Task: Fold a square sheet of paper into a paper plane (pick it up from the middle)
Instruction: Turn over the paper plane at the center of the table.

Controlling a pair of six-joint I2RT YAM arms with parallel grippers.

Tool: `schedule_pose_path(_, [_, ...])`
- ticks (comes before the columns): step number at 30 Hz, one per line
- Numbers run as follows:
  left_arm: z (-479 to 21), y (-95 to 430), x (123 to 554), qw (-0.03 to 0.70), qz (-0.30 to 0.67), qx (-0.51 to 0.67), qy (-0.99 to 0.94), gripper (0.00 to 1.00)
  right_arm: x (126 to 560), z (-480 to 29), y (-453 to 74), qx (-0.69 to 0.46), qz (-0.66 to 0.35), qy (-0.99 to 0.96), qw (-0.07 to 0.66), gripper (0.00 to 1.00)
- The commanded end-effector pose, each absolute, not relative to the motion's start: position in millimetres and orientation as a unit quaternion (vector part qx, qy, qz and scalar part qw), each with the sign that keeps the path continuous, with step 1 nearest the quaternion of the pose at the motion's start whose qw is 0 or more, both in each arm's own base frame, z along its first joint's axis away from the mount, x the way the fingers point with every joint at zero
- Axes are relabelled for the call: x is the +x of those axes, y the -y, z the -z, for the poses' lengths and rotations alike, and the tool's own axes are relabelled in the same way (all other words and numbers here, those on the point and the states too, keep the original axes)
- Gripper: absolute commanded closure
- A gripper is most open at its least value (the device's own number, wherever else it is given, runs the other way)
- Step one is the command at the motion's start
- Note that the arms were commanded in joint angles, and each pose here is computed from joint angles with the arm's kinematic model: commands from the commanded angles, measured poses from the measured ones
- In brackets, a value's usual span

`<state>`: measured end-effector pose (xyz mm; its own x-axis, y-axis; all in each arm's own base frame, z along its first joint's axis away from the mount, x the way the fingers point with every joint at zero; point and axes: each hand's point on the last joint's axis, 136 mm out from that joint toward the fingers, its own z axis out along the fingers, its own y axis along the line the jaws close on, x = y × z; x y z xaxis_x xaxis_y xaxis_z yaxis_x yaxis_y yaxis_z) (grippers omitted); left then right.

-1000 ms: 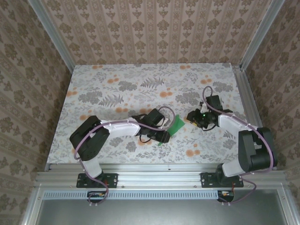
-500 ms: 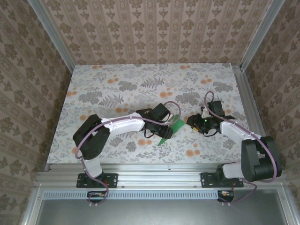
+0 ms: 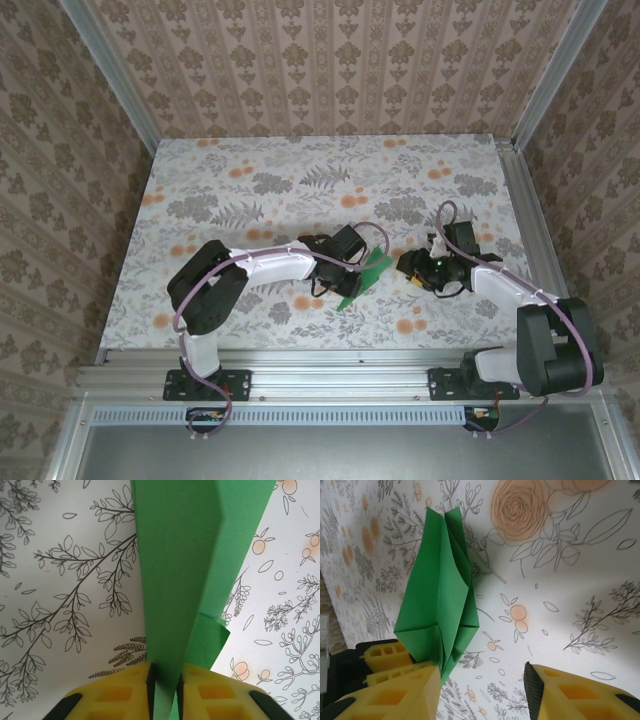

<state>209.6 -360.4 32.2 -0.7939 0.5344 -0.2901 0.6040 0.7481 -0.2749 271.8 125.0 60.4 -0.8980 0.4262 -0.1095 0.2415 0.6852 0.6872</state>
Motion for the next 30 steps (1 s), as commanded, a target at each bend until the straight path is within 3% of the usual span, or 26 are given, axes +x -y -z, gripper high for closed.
schedule_pose_path(1, [-37,360,211,0.1,0.182,0.304,-0.93,0.83,266,-63,-137,0.183,-0.384,-0.896,0.125,0.48])
schedule_pose_path(6, [-39,358,209,0.096,0.201,0.294,-0.929,0.92,268,-65,-155,0.188,-0.419,-0.88,0.12,0.48])
schedule_pose_path(11, [-43,358,209,0.093,0.229,0.28,-0.928,0.93,272,-69,-180,0.191,-0.463,-0.858,0.111,0.46])
schedule_pose_path(30, [-41,355,208,0.082,0.281,0.249,-0.923,0.93,255,-43,-223,0.18,-0.45,-0.873,0.056,0.42])
